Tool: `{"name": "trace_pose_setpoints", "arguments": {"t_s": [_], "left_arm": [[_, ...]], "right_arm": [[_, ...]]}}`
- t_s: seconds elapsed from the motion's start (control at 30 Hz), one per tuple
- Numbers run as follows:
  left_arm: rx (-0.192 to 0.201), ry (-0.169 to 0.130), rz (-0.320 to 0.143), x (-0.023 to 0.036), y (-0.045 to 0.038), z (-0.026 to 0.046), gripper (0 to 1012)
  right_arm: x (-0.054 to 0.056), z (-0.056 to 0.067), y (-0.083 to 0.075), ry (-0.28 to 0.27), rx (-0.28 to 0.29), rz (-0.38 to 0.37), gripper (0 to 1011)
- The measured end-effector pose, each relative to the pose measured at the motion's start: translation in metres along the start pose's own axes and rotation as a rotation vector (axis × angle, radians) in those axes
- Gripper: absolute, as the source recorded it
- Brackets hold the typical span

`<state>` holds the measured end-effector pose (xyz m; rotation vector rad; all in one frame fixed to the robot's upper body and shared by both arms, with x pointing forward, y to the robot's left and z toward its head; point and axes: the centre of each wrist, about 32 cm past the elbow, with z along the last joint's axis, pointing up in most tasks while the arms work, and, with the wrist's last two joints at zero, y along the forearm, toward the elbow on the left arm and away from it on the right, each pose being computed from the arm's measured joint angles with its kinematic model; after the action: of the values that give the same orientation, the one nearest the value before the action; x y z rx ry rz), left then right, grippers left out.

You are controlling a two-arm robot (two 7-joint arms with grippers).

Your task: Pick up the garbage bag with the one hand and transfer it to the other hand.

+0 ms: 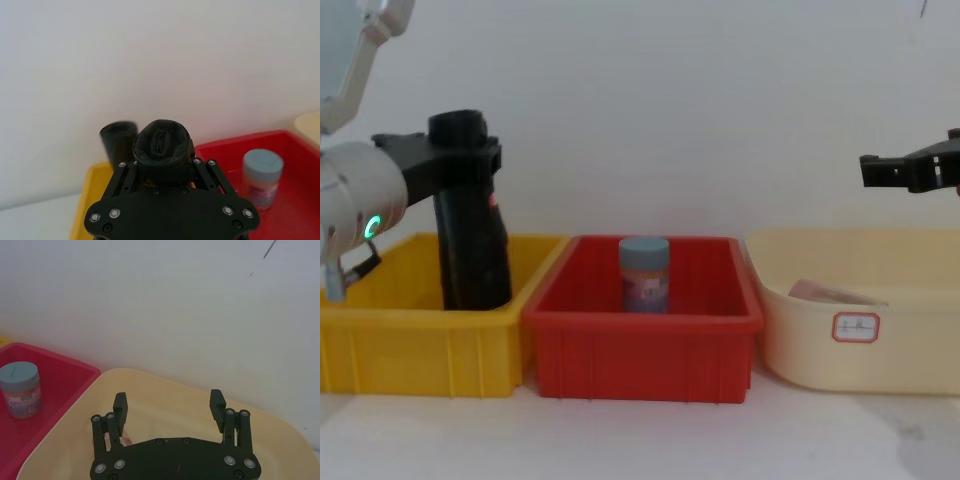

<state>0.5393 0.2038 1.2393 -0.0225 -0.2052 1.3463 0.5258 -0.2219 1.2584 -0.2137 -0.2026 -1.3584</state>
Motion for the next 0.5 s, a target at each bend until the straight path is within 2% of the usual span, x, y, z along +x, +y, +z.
{"name": "trace_pose_setpoints", "arguments": {"t_s": [0.13, 0.23, 0.33, 0.37, 0.5], "left_arm": [[-0.015, 0.009, -0.036, 0.0009, -0.0038, 0.0058, 382], [-0.037, 0.018, -0.082, 0.0019, -0.0098, 0.0146, 382], [-0.05, 0.023, -0.111, 0.0026, -0.0142, 0.0206, 382], [-0.059, 0.023, -0.126, 0.0033, -0.0179, 0.0257, 382], [-0.074, 0.021, -0.162, 0.0034, -0.0254, 0.0362, 382]], "right_arm": [[0.0, 0.0, 0.0, 0.0, 0.0, 0.0, 1001], [0.0, 0.0, 0.0, 0.0, 0.0, 0.0, 1001], [0.0, 0.0, 0.0, 0.0, 0.0, 0.0, 1001], [0.0, 0.0, 0.0, 0.0, 0.0, 0.0, 1001], [0.0, 0.0, 0.0, 0.0, 0.0, 0.0, 1001]]}}
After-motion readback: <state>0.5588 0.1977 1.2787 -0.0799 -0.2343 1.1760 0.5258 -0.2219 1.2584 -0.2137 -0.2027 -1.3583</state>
